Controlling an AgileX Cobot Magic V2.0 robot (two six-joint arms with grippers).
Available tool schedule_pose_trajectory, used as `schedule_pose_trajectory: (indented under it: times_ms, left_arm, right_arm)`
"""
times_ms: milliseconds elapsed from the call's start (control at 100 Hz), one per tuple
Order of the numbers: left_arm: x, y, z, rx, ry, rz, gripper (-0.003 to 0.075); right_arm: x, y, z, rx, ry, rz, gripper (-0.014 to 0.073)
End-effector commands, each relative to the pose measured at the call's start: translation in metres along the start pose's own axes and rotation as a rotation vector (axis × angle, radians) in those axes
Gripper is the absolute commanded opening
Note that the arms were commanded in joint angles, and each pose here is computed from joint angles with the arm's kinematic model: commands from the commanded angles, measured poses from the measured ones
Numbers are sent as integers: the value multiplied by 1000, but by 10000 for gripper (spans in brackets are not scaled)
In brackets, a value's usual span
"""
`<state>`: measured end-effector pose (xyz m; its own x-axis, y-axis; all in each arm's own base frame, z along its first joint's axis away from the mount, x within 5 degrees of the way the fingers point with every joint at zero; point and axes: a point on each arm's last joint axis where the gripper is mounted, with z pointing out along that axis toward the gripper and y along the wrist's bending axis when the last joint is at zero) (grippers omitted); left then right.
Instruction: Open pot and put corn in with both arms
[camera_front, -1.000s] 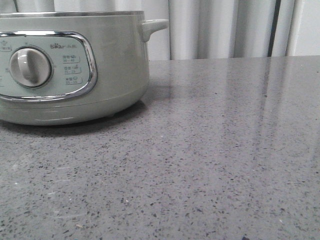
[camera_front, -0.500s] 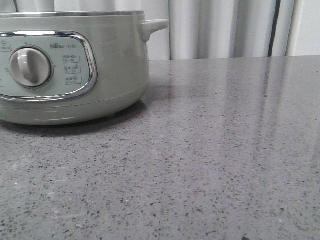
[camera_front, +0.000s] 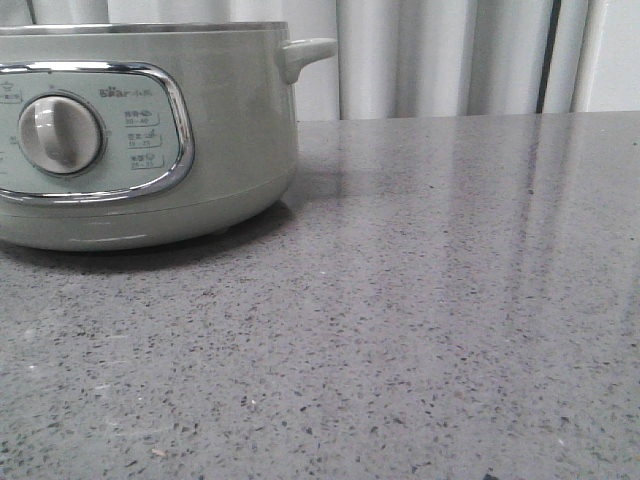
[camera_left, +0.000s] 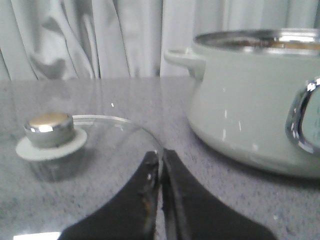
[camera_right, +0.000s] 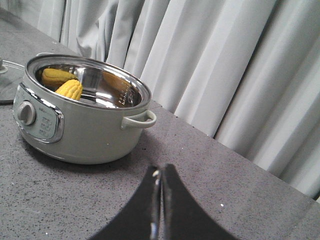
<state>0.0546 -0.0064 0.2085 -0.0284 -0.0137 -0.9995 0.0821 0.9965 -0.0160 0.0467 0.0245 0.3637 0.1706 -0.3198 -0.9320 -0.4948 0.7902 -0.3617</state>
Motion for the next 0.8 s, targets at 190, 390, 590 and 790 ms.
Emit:
schedule_pose_trajectory:
  times_ms: [190,390,590,790]
  left_arm:
    - [13,-1,0,33,6,-6,-20]
    - [27,-3,-1,54,155,-68,-20]
    - [27,-3,-1,54,155,-75,-20]
    - [27,-3,-1,54,155,-75,-20]
  right_arm:
    - [-13,-5,-1,33,-91,-22,-64]
    - [-13,-5,-1,33,-91,-22,-64]
    - [-13,-5,-1,33,-91,-22,-64]
    - [-13,-5,-1,33,-91,-22,-64]
